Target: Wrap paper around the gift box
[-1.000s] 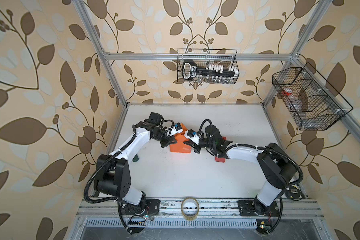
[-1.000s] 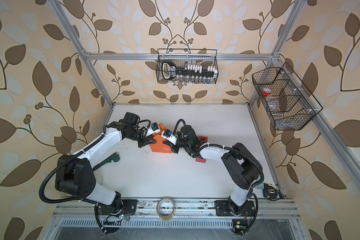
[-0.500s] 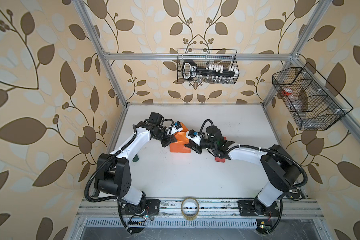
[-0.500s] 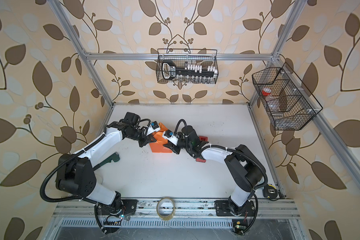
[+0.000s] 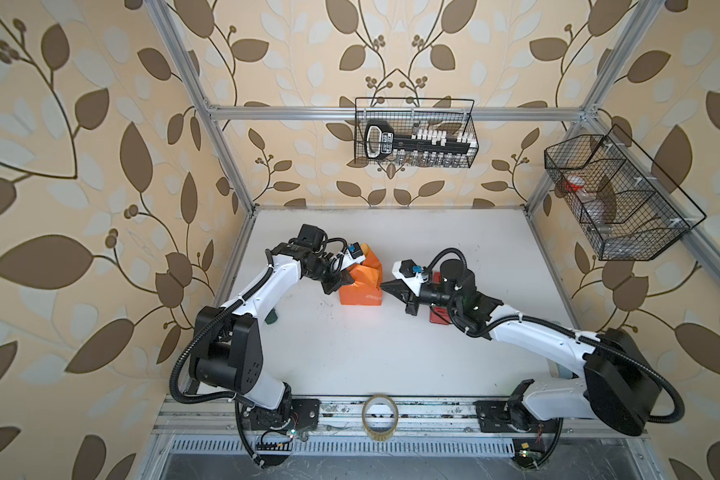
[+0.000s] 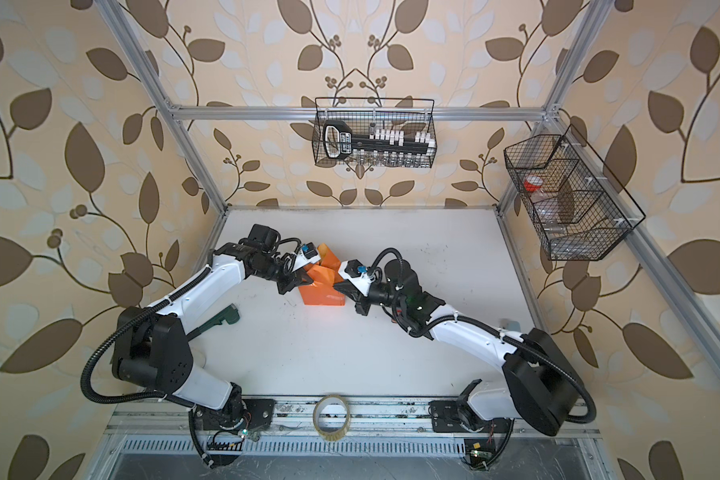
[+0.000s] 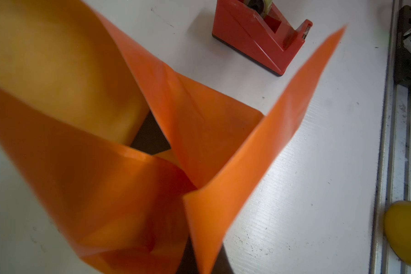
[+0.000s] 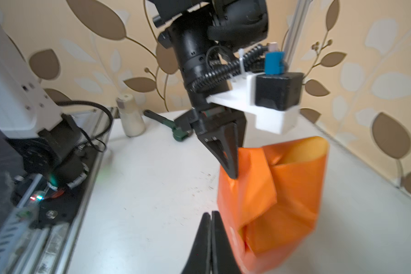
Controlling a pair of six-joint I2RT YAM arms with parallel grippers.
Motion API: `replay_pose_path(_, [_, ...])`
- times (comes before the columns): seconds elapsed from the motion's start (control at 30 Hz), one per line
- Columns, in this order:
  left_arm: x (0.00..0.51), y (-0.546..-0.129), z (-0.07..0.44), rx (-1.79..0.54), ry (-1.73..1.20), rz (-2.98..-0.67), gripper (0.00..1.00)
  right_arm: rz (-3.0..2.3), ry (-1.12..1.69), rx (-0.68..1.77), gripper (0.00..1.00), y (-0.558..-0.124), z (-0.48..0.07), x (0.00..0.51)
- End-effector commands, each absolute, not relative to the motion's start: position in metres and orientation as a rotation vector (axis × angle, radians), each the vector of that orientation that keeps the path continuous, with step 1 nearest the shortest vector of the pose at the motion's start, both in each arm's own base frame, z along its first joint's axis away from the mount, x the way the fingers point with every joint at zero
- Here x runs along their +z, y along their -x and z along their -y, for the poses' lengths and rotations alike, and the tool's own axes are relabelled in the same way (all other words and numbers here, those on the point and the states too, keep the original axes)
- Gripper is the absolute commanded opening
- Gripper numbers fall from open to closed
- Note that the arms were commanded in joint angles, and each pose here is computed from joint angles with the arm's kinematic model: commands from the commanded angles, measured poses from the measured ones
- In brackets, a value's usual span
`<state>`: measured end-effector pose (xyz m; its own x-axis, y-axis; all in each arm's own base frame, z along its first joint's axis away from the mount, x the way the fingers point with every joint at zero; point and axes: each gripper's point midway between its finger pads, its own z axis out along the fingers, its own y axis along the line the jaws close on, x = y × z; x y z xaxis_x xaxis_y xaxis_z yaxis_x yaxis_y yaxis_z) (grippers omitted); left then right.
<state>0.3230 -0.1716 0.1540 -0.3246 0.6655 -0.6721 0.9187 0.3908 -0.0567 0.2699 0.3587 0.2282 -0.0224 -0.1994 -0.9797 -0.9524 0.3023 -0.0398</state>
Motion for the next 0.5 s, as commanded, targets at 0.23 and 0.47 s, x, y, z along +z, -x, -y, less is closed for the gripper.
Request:
replay_pose_path(0.23, [0.154,-0.322,0.174,-0.605,-1.375,-2.081,0.0,-1.525,1.117,0.881,0.02,-0.307,-0.398,0.193])
replay_pose_path(0.47, [0.153,-0.319,0.175,-0.614,-1.389,-2.075,0.0,-1.613,1.051,0.842,0.01,-0.338,-0.384,0.17])
